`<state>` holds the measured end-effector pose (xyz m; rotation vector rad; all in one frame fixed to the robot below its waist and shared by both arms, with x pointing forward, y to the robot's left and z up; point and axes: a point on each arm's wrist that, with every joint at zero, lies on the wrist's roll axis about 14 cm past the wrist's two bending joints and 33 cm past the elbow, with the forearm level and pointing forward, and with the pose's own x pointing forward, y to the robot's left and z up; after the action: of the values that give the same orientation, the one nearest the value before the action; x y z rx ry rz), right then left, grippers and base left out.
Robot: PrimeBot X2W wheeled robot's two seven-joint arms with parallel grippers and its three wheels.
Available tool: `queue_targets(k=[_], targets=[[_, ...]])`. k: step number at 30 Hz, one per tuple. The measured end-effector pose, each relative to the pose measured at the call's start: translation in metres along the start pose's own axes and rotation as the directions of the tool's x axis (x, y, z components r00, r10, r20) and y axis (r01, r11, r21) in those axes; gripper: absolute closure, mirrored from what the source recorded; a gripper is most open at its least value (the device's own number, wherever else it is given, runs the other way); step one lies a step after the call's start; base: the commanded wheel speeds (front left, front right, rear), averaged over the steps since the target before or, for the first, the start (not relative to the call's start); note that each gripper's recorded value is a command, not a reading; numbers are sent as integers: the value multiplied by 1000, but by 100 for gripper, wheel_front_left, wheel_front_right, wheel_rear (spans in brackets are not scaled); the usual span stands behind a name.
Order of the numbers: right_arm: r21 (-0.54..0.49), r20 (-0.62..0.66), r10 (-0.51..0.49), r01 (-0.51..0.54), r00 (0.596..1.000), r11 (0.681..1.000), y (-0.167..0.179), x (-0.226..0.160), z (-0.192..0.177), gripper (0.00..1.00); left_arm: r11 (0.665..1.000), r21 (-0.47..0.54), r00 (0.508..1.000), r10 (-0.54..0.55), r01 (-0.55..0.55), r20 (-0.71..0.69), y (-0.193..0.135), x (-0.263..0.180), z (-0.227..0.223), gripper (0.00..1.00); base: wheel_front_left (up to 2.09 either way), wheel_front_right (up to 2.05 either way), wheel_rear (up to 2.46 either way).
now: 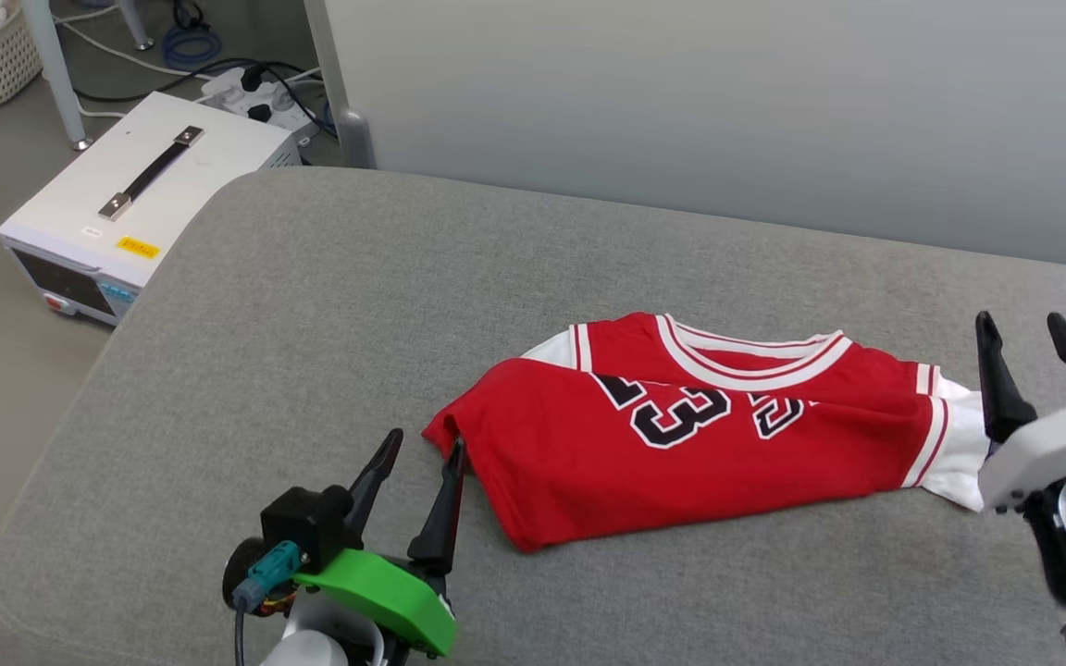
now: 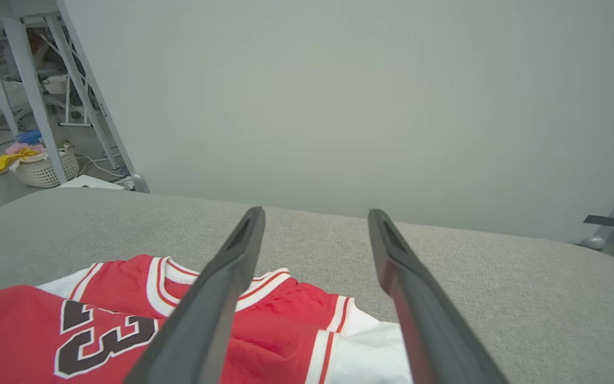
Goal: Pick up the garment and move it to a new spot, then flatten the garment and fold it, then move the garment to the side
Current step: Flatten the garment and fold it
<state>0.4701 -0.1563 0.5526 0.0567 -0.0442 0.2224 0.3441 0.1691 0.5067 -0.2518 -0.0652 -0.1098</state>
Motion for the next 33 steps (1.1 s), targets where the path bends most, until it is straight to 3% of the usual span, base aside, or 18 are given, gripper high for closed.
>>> queue_targets(k=[8, 13, 20, 29, 30, 31, 33], targets=[[65, 75, -20, 15, 997, 998, 13, -50, -8, 0, 998, -47, 998, -35, 32, -58, -16, -4, -20, 0, 0, 0, 0], [64, 76, -33, 28, 997, 998, 13, -59, -9, 0, 998, -52, 982, -27, 18, -188, -17, -1, -44, 0, 0, 0, 0], [43, 60, -47, 44, 997, 998, 5, -58, -12, 0, 996, -91, 868, -38, -8, -495, -26, 4, -92, 0, 0, 0, 0], [41, 11, -68, 67, 998, 997, -1, -61, -28, 0, 998, -58, 783, -32, -5, -621, -30, 15, -119, 0, 0, 0, 0], [41, 8, -71, 70, 997, 997, -2, -61, -29, 0, 998, -59, 770, -37, -1, -637, -31, 13, -124, 18, 0, 0, 0], [41, 4, -74, 74, 997, 996, -3, -61, -31, 0, 998, -62, 757, -50, 13, -651, -34, 11, -129, 100, 0, 0, 0], [41, 0, -77, 77, 997, 996, -4, -61, -32, 0, 997, -68, 744, -70, 34, -665, -38, 8, -135, 100, 0, 0, 0]])
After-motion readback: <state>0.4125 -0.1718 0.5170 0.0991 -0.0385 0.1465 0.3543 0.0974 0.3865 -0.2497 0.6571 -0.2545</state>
